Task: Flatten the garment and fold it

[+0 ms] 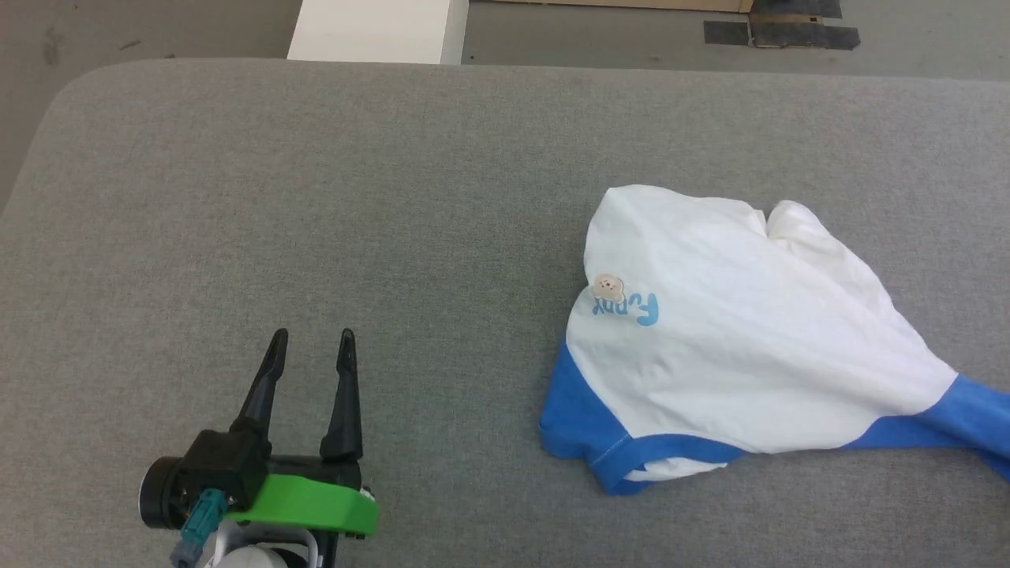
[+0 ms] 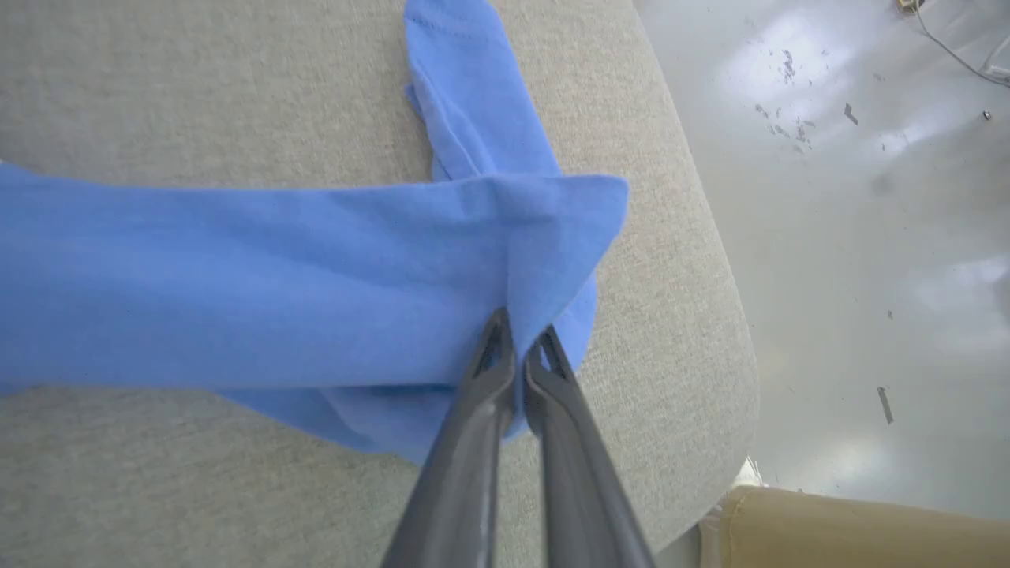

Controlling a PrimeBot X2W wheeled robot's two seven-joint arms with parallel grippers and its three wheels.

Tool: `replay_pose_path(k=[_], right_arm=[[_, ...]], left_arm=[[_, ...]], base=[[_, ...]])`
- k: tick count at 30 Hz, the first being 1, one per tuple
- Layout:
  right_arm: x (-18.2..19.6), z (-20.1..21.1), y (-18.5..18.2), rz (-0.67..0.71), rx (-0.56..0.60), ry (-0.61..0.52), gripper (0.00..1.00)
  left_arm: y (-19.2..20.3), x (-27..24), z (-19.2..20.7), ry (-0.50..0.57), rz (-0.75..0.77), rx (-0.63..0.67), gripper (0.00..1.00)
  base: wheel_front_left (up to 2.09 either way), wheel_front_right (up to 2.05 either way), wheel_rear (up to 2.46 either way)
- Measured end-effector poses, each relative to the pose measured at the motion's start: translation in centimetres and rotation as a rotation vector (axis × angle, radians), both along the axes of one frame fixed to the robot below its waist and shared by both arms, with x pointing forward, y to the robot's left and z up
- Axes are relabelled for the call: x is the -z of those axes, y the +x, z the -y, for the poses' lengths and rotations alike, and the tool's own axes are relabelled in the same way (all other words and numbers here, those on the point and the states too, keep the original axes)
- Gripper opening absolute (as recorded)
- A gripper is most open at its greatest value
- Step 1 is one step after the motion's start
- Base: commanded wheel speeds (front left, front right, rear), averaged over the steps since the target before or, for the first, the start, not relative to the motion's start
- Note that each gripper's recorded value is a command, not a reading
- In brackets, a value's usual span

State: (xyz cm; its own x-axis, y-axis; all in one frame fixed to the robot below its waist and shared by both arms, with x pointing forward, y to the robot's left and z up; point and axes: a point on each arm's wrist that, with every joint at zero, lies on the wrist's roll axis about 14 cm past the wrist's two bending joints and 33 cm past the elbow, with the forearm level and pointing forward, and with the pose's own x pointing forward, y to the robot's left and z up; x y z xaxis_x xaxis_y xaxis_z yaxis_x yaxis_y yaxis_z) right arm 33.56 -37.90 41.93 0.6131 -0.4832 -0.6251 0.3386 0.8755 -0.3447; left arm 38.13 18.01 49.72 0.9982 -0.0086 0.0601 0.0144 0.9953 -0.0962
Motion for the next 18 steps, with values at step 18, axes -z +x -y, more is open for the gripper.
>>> replay_pose_path(k=[18], right_arm=[[-5.9,-12.8,12.5,0.263,-0.403,0.158,1.00]], left_arm=[[0.8,0.8,1.1,-0.003,-0.020,0.044,1.00]], base=[[0.00,0.00,0.00]])
